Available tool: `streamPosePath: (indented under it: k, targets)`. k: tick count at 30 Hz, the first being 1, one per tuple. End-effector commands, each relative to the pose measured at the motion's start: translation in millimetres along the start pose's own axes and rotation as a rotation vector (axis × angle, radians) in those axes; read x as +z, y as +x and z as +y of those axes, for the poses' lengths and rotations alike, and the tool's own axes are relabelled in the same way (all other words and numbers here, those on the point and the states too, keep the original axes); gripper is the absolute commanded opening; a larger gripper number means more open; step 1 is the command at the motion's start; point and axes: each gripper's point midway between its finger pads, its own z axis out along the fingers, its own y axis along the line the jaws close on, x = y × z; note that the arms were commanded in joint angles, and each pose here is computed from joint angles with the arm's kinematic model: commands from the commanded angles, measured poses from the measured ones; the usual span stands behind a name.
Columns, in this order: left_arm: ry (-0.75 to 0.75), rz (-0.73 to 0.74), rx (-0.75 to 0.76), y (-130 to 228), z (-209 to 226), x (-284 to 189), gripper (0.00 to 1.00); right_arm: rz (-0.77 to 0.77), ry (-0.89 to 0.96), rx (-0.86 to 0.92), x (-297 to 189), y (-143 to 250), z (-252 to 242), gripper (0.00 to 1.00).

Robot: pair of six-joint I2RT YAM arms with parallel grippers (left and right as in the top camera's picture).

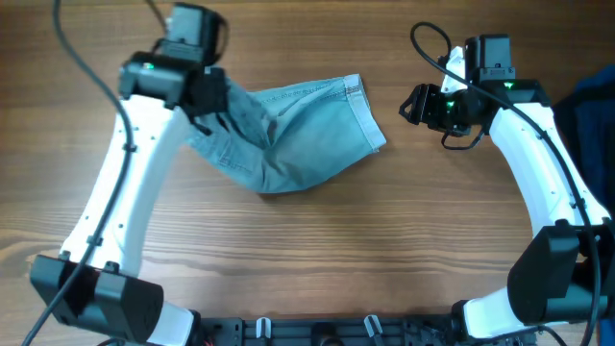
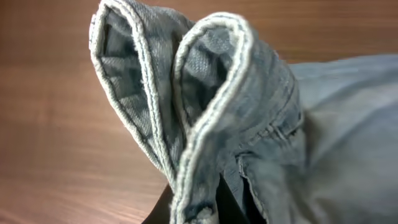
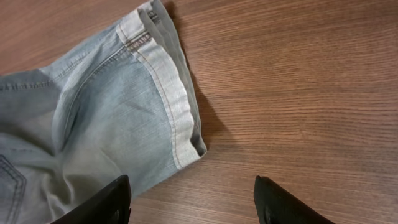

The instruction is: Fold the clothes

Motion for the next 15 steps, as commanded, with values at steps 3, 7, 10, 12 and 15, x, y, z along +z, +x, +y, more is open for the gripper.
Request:
streamPosePath:
  k: [3,7,10,12,15]
  targets:
    - [-0.057,-0.07,0.073,-8,-35,-8,0.04,0.001,0.008,0.002,-2,-1,1,0.64]
    - [-0.168,-0.044,-0.116,-3,6,-4,0.04,0.002,0.004,-0.01,-2,0,2,0.63]
    - [-0.239,0.082,-0.313,20,56,11,0.04,0.019,-0.127,-0.107,-3,3,25,0.43]
    - [-0.311,0.159,-0.433,39,91,18,0.04,0.019,-0.335,-0.293,-9,10,64,0.25]
    - [-0.344,0.252,-0.537,62,122,26,0.04,0.028,-0.386,-0.307,-5,14,84,0.06]
